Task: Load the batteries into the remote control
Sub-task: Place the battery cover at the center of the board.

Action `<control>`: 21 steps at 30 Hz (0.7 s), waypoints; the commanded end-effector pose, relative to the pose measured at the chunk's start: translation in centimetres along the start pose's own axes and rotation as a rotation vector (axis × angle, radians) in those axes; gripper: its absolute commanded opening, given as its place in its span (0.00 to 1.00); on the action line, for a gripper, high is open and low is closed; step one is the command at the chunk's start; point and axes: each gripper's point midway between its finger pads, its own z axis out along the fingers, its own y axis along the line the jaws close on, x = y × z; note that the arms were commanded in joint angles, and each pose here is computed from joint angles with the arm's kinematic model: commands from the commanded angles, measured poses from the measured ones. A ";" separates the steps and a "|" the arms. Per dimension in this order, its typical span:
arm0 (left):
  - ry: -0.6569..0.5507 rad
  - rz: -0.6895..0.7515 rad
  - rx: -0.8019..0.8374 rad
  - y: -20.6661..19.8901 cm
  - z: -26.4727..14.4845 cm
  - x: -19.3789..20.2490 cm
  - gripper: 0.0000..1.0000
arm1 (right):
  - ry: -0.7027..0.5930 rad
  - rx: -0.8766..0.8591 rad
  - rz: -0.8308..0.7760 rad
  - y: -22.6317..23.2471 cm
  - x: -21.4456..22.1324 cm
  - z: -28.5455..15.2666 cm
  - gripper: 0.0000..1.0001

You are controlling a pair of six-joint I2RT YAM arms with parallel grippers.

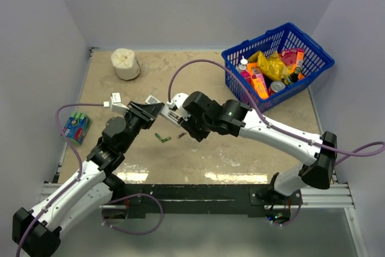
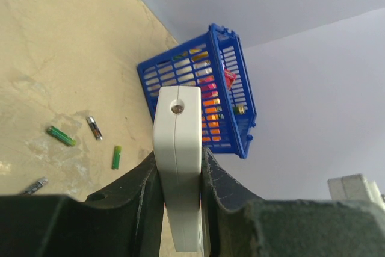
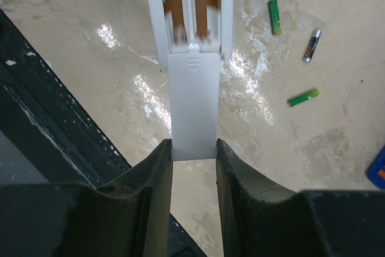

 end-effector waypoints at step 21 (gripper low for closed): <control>-0.278 0.314 -0.192 1.2 -3.5 -8.4 0.00 | 0.272 0.153 0.302 -9.3 13.1 11.3 0.09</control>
